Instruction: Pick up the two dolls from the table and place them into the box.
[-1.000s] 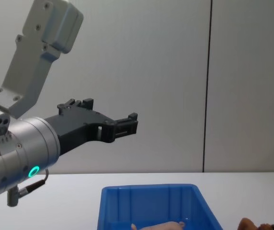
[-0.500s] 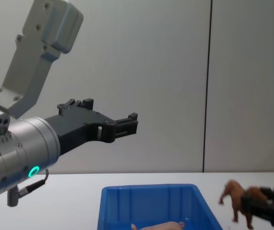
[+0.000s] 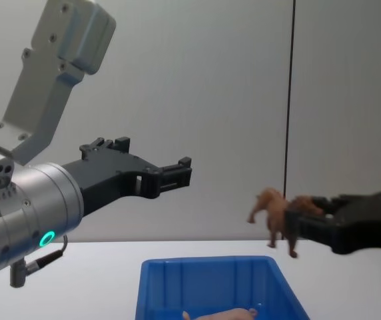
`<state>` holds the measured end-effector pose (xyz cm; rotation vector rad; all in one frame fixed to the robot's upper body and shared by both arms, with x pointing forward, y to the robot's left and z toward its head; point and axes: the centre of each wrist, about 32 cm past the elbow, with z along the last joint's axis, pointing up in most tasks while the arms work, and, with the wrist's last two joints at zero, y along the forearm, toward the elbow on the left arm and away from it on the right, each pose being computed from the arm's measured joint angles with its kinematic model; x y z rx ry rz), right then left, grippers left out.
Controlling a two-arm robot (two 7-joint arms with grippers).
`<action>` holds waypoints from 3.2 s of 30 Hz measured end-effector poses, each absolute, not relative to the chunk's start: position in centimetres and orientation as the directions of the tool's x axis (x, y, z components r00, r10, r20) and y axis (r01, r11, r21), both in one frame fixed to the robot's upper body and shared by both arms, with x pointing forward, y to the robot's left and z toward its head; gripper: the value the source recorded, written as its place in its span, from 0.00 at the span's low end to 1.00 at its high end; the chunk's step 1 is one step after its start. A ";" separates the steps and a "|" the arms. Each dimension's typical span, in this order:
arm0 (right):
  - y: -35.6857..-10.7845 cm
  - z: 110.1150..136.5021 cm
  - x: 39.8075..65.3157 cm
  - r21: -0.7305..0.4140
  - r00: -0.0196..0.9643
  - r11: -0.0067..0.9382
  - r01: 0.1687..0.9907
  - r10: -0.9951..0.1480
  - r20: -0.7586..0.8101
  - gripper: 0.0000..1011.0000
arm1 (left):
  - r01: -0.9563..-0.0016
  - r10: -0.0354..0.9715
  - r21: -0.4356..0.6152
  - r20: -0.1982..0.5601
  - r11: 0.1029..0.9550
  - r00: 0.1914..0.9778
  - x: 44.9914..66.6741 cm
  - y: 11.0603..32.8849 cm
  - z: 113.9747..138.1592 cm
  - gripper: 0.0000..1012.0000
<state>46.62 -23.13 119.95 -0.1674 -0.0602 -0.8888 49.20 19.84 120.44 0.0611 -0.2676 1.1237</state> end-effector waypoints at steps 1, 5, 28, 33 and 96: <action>-23.0 120.1 46.7 -0.116 0.637 0.627 0.770 -0.761 0.123 0.39 | -0.897 0.882 -0.086 0.242 0.434 0.404 49.2 19.8 120.4 0.99; -22.3 120.6 46.9 -0.116 0.674 0.664 0.739 -0.729 0.121 0.39 | -0.897 0.882 -0.086 0.242 0.434 0.404 49.2 19.8 120.4 0.99; -20.7 119.9 47.2 -0.190 0.734 0.712 0.676 -0.674 0.083 0.95 | -0.897 0.882 -0.086 0.242 0.434 0.404 49.2 19.8 120.4 0.99; -21.4 119.9 46.8 -0.171 0.719 0.701 0.692 -0.691 0.079 0.99 | -0.897 0.882 -0.086 0.242 0.434 0.404 49.2 19.8 120.4 0.99; -29.0 118.4 43.6 -0.126 0.592 0.582 0.803 -0.803 0.065 0.99 | -0.940 0.944 0.257 0.183 0.225 0.276 41.9 25.4 115.6 0.99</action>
